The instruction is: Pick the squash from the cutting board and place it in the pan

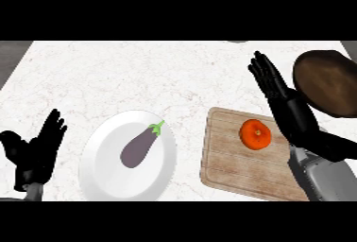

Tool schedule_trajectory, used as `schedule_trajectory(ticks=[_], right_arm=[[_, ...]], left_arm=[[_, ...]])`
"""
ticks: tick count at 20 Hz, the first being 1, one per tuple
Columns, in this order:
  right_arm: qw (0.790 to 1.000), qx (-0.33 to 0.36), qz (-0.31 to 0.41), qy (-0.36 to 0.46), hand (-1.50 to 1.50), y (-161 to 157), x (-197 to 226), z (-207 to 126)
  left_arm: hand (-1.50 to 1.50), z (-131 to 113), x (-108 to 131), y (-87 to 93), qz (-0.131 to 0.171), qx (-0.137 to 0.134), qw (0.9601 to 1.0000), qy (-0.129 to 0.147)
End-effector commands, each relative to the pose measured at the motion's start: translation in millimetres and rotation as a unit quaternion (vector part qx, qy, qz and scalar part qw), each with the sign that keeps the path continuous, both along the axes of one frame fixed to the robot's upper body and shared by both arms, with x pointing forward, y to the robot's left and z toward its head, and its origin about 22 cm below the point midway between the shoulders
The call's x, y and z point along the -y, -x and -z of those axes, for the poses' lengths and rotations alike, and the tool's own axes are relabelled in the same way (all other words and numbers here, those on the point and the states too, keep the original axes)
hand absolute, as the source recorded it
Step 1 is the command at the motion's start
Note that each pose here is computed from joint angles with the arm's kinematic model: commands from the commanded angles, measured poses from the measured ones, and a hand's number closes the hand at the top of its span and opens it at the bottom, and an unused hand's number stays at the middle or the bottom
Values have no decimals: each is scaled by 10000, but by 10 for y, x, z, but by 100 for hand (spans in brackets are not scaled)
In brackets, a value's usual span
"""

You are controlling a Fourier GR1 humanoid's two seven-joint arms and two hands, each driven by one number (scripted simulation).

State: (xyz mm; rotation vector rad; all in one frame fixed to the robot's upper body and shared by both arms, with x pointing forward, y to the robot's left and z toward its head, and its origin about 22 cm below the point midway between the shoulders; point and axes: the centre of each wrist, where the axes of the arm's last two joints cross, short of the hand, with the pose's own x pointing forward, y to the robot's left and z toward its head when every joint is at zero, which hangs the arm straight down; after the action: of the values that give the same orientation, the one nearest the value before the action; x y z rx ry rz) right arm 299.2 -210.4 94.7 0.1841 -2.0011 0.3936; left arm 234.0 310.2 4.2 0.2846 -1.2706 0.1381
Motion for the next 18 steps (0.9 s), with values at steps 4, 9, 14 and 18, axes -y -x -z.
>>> schedule_trajectory(ticks=[4,9,14,18], right_arm=[[9754,-548,1375,1632,150,-355,126,-80],[8667,164,2935,4031,-150,-408,733,-169],[8689,983,3227,3621,-150,-320,214,53],[8128,-287,2604,5204,-150,-364,-18,-182]], left_arm=[[0,-172,494,-138,1400,461,9877,516],[0,-117,820,-123,1971,453,9739,1034],[0,-36,993,-42,2210,383,9671,1203],[0,-129,861,-232,2259,403,9665,1149]])
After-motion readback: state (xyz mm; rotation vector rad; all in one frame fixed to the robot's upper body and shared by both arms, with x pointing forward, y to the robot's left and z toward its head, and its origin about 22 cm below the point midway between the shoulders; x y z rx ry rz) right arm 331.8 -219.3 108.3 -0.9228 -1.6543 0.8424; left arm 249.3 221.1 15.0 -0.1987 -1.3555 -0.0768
